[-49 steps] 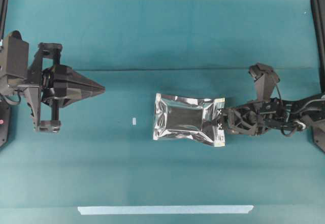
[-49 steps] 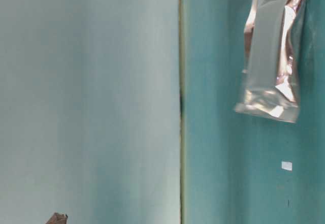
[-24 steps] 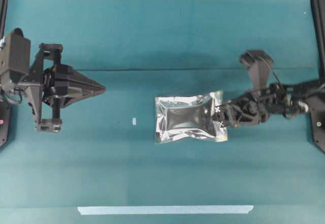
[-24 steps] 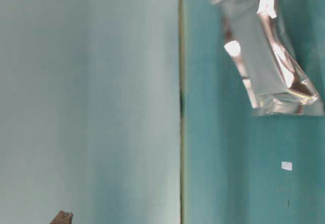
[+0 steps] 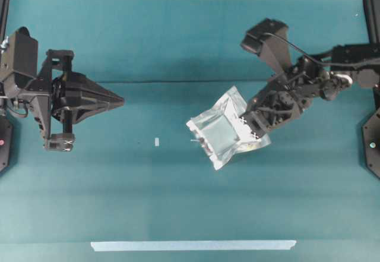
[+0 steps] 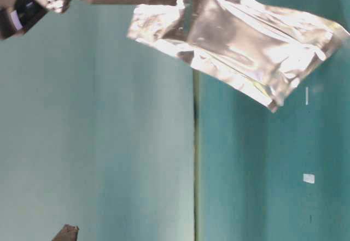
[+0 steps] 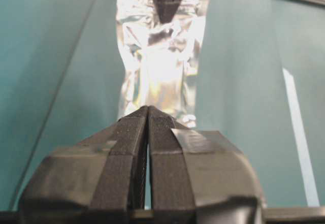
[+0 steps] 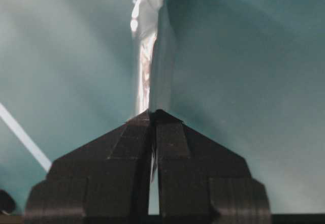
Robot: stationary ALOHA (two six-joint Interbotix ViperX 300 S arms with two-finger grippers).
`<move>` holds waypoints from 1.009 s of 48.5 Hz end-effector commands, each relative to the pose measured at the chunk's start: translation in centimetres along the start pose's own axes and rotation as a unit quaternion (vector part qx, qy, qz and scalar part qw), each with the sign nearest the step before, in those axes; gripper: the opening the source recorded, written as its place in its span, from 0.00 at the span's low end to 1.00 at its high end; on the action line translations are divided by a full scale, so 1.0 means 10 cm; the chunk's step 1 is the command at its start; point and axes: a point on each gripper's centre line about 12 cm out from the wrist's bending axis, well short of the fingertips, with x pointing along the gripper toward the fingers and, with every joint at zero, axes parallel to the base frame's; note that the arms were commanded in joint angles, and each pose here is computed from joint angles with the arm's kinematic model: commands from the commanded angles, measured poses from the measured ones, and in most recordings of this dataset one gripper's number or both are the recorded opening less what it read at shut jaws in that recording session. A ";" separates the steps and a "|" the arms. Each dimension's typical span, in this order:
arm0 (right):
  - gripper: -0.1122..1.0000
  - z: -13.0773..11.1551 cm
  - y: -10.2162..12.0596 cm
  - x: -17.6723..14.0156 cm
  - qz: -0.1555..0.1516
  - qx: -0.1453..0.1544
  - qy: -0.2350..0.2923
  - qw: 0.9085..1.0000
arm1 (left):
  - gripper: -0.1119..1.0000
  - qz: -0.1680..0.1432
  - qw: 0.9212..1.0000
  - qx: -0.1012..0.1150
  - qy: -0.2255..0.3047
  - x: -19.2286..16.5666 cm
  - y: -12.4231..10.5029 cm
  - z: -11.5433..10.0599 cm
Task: Hand over the silver zip bag and make it stand upright.
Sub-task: 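Raise the bag and swing it toward the left gripper, hanging vertically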
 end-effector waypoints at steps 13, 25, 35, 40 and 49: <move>0.11 0.13 0.43 -0.23 -0.041 -0.154 0.012 0.987 | 0.60 0.001 1.000 -0.004 -0.010 0.01 0.01 0.05; 0.11 0.18 0.69 -0.18 -0.078 -0.299 0.034 0.950 | 0.92 0.006 1.000 -0.004 -0.006 0.01 0.03 0.03; 0.11 0.32 0.82 -0.11 -0.091 -0.356 0.055 0.928 | 0.93 0.007 1.000 -0.008 0.001 0.03 0.04 -0.01; 0.11 0.36 0.87 -0.04 -0.096 -0.378 0.071 0.918 | 0.93 0.007 1.000 -0.013 0.004 0.03 0.04 -0.03; 0.11 0.43 0.93 0.06 -0.105 -0.417 0.099 0.897 | 0.93 0.008 1.000 -0.013 0.010 0.03 0.05 -0.08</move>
